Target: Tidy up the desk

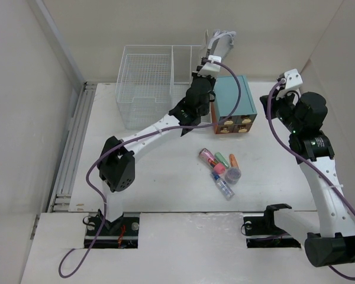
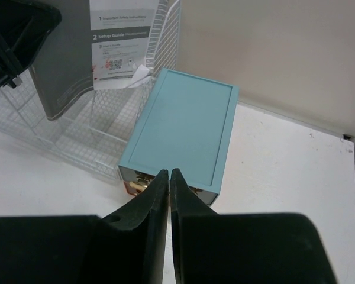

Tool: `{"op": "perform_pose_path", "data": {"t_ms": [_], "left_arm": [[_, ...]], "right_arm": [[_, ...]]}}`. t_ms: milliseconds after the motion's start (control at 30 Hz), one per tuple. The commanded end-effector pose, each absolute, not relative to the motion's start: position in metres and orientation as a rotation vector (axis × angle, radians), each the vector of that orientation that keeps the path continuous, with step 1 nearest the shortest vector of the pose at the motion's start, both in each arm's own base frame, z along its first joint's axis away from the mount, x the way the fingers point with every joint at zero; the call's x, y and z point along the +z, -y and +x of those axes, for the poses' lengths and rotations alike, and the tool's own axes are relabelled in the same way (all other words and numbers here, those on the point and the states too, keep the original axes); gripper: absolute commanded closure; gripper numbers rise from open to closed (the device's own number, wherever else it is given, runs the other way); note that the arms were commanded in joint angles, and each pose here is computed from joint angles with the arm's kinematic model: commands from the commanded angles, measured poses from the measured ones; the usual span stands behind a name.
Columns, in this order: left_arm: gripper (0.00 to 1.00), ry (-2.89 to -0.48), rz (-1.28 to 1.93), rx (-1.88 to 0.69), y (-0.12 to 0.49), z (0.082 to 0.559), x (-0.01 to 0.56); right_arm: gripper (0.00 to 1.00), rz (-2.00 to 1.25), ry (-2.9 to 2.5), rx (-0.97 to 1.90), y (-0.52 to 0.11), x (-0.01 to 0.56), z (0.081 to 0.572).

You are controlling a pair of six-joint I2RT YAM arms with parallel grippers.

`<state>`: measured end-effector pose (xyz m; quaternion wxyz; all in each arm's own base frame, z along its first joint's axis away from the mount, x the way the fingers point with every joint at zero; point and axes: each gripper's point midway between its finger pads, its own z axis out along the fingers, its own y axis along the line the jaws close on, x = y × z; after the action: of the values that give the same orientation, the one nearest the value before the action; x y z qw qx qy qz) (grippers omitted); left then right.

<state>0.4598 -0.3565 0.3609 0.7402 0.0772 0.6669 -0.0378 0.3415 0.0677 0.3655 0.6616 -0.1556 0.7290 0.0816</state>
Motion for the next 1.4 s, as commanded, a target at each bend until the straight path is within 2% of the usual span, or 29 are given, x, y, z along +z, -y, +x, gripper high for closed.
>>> {"op": "perform_pose_path", "data": {"t_ms": [0, 433, 633, 1033, 1367], "left_arm": [[1.00, -1.266, -0.048, -0.173, 0.323, 0.462, 0.452], [1.00, -1.221, -0.118, -0.202, 0.320, 0.481, 0.454], [1.00, -1.244, -0.107, -0.288, 0.330, 0.499, 0.435], [1.00, -1.230, -0.167, -0.277, 0.326, 0.540, 0.400], [1.00, -1.192, -0.144, -0.304, 0.336, 0.551, 0.365]], "right_arm": [[0.89, -0.344, -1.611, 0.192, -0.068, 0.374, 0.342], [0.88, -0.335, -1.639, 0.189, -0.063, 0.364, 0.348], [0.88, -0.328, -1.650, 0.183, -0.061, 0.361, 0.351], [0.87, -0.336, -1.667, 0.178, -0.061, 0.352, 0.356], [0.87, -0.352, -1.702, 0.171, -0.061, 0.333, 0.365]]}}
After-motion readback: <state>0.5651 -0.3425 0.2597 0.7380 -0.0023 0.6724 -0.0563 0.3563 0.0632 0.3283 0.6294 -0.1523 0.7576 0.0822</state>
